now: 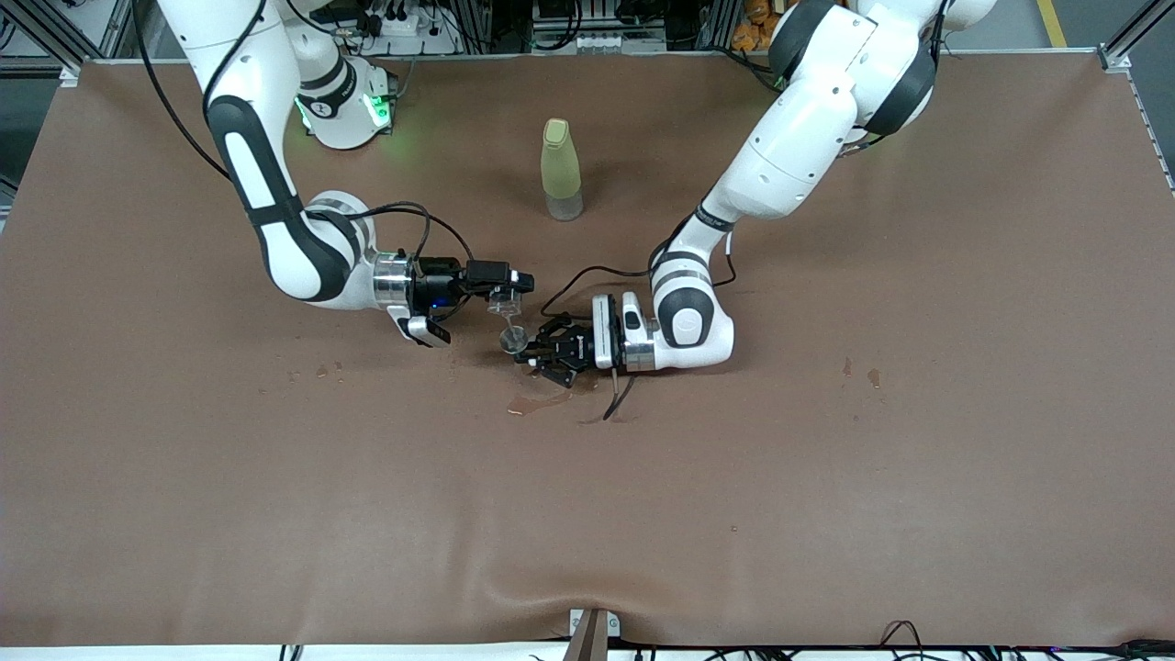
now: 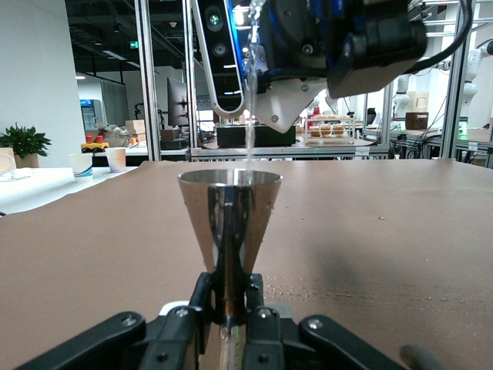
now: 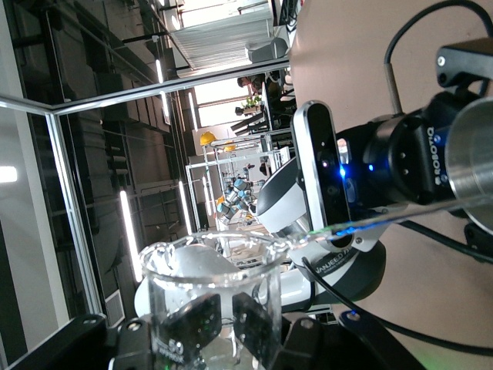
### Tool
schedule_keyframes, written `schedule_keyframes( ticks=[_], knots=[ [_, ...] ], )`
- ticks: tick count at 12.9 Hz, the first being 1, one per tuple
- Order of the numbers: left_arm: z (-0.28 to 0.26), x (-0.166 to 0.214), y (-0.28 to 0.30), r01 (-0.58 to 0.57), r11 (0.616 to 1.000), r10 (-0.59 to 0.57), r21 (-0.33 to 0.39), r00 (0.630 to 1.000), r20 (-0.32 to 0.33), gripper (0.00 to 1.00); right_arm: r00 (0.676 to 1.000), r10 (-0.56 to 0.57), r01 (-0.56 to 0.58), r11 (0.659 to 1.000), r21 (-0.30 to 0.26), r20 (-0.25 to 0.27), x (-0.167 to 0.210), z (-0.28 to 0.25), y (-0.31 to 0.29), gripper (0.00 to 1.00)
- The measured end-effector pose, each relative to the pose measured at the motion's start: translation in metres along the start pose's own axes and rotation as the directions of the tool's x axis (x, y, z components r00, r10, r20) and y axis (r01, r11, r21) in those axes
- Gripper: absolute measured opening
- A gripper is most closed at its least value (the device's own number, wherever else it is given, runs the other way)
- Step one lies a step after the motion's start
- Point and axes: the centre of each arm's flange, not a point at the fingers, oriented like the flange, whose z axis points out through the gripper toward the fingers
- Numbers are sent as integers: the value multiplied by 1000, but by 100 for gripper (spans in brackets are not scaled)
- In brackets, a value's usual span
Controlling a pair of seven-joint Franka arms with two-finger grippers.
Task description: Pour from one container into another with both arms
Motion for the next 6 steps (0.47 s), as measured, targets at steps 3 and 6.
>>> schedule_keyframes(
  ticks=[3,6],
  knots=[
    [0,5,0,12,1000,-12,0,1000,-3,21,998,60,-60,998,9,6,0,1,-3,17],
    [-2,2,4,22,1000,-22,-1,1000,2,21,994,110,-110,994,13,7,3,2,-8,17]
  ],
)
